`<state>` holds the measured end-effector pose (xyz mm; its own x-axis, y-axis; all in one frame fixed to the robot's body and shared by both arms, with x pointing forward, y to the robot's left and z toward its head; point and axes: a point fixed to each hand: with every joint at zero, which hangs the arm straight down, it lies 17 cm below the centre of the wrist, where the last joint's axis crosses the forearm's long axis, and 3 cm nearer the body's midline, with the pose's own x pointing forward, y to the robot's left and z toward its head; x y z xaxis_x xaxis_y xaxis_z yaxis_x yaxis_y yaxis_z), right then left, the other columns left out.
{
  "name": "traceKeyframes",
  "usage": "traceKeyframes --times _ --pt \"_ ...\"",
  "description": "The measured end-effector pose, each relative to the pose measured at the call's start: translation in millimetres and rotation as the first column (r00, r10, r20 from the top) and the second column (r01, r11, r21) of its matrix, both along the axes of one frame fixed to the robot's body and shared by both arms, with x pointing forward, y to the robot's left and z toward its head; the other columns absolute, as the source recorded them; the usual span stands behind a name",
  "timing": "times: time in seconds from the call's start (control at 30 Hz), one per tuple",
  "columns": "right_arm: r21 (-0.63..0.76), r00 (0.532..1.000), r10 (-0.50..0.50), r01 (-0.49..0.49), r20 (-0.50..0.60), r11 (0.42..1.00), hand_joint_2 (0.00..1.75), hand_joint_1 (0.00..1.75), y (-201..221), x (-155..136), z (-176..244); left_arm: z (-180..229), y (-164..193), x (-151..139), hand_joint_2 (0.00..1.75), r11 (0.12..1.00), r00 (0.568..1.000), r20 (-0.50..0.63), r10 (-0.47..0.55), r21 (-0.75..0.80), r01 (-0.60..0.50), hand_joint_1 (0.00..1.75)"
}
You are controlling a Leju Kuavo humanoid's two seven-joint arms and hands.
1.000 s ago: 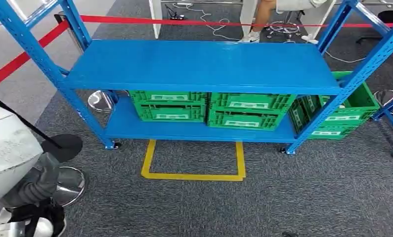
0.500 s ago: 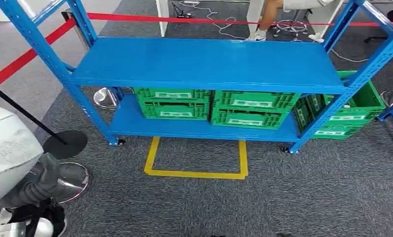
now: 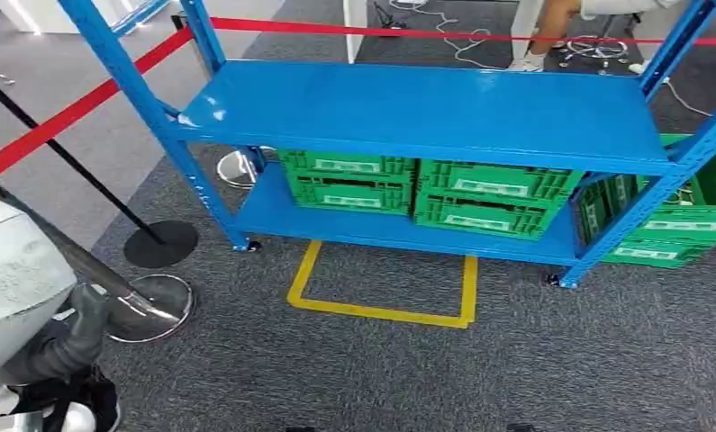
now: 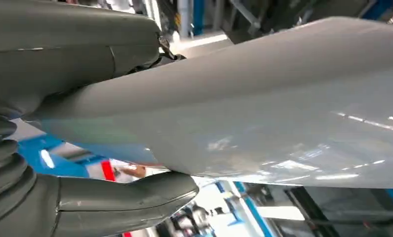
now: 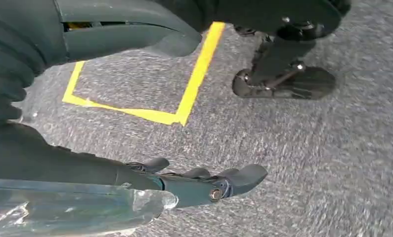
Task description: Take the parts from the cabinet and place them on the table.
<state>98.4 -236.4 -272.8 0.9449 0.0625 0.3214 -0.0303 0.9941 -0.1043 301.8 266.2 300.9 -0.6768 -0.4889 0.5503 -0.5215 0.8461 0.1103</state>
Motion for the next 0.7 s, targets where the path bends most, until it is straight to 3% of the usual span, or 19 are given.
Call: traceKeyframes --times 0.7 --pt "0.011 1.0 0.003 -0.003 0.001 1.0 1.75 0.0 2.2 0.6 0.3 3.4 -0.1 -0.8 1.75 1.0 1.0 0.01 0.001 -0.002 -0.001 1.75"
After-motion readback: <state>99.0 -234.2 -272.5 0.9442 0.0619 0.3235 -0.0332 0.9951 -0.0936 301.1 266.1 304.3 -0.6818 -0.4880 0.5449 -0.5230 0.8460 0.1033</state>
